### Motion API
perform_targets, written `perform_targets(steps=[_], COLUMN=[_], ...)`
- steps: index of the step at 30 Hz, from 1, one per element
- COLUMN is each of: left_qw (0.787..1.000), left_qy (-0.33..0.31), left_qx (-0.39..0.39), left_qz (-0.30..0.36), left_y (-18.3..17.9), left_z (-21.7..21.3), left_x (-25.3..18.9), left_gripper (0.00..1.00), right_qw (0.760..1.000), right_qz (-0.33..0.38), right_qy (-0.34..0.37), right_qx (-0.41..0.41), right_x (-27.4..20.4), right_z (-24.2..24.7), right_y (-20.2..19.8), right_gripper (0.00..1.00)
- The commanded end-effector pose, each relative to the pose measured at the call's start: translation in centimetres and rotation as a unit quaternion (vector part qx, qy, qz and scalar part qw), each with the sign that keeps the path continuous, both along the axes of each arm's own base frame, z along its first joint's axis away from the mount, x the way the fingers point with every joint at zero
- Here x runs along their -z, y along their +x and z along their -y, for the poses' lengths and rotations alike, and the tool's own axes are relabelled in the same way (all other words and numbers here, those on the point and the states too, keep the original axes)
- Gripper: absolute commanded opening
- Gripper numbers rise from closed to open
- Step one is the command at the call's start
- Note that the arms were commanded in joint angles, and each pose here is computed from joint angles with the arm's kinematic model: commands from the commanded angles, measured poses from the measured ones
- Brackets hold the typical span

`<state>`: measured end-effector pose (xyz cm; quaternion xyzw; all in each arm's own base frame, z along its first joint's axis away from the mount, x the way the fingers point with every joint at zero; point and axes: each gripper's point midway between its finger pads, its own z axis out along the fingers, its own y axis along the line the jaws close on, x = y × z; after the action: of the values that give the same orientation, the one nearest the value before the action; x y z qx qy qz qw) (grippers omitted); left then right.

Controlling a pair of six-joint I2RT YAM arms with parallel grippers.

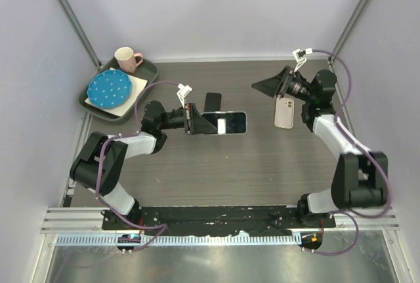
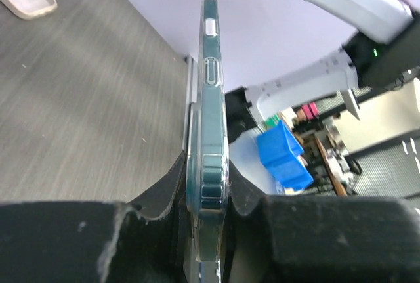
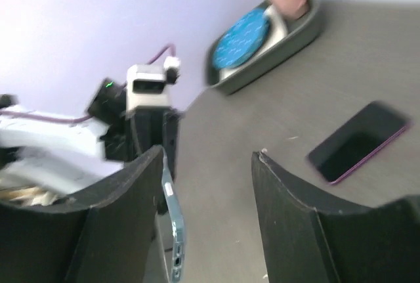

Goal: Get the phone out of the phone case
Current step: Adjust the phone.

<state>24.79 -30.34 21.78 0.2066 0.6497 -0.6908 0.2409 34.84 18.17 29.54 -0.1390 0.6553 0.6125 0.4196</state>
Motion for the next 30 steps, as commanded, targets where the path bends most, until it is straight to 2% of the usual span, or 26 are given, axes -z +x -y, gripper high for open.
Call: perform_targets(steps=[1,2,3,5,6,7,9,10,11,13,17,24,27,30], left_qw=[0.988,0.987,0.985,0.984,0.982,0.982,0.979,0.976,0.975,0.971,0.96,0.959,0.959,0.96], left_qy=[-0.065,-0.057,-0.055,-0.042,-0.052,-0.073,-0.11,-0.129,-0.137,-0.142,-0.154,-0.164,-0.166,-0.18], left_qx=[-0.094,-0.107,-0.119,-0.128,-0.134,-0.153,-0.16,-0.167,-0.17,-0.186,-0.232,-0.23,-0.225,-0.21], left_qz=[0.103,0.102,0.11,0.116,0.122,0.079,0.056,0.054,0.047,0.043,0.019,-0.036,-0.042,-0.038], left_y=[1.5,2.0,2.6,3.7,4.6,5.9,6.7,6.9,6.9,7.1,7.9,8.1,7.9,7.2], left_z=[-0.9,-0.9,-0.8,-0.7,-0.6,-0.7,-0.7,-0.6,-0.6,-0.8,-1.8,-1.7,-1.5,-1.2], left_x=[-4.7,-4.4,-4.9,-5.0,-6.1,-6.4,-7.7,-8.3,-8.6,-8.7,-9.0,-8.9,-8.8,-9.6], left_gripper=[0.0,0.0,0.0,0.0,0.0,0.0,0.0,0.0,0.0,0.0,0.0,0.0,0.0,0.0], right_qw=[0.958,0.96,0.97,0.972,0.976,0.976,0.979,0.986,0.987,0.995,0.993,0.991,0.989,0.992], right_qz=[0.115,0.126,0.09,0.088,0.07,0.07,0.078,0.06,0.076,0.04,0.093,0.116,0.125,0.104], right_qy=[-0.202,-0.176,-0.148,-0.131,-0.114,-0.107,-0.09,-0.072,-0.057,-0.025,0.02,0.041,0.064,0.068], right_qx=[0.169,0.178,0.169,0.173,0.174,0.177,0.166,0.139,0.127,0.09,0.068,0.053,0.039,0.023], right_x=[0.8,-0.4,-0.2,-0.5,-0.3,-0.5,-0.8,-0.8,-1.5,-0.7,-2.2,-2.0,-2.5,-1.9], right_z=[2.2,2.3,2.0,1.8,1.7,1.7,1.4,0.8,0.5,-0.2,-0.5,-1.1,-1.8,-2.5], right_y=[0.9,1.1,0.5,0.6,0.6,0.7,0.9,0.1,-0.2,-1.4,-3.4,-3.8,-3.9,-2.9], right_gripper=[0.63,0.65,0.66,0.67,0.67,0.67,0.66,0.64,0.63,0.61,0.57,0.52,0.55,0.58])
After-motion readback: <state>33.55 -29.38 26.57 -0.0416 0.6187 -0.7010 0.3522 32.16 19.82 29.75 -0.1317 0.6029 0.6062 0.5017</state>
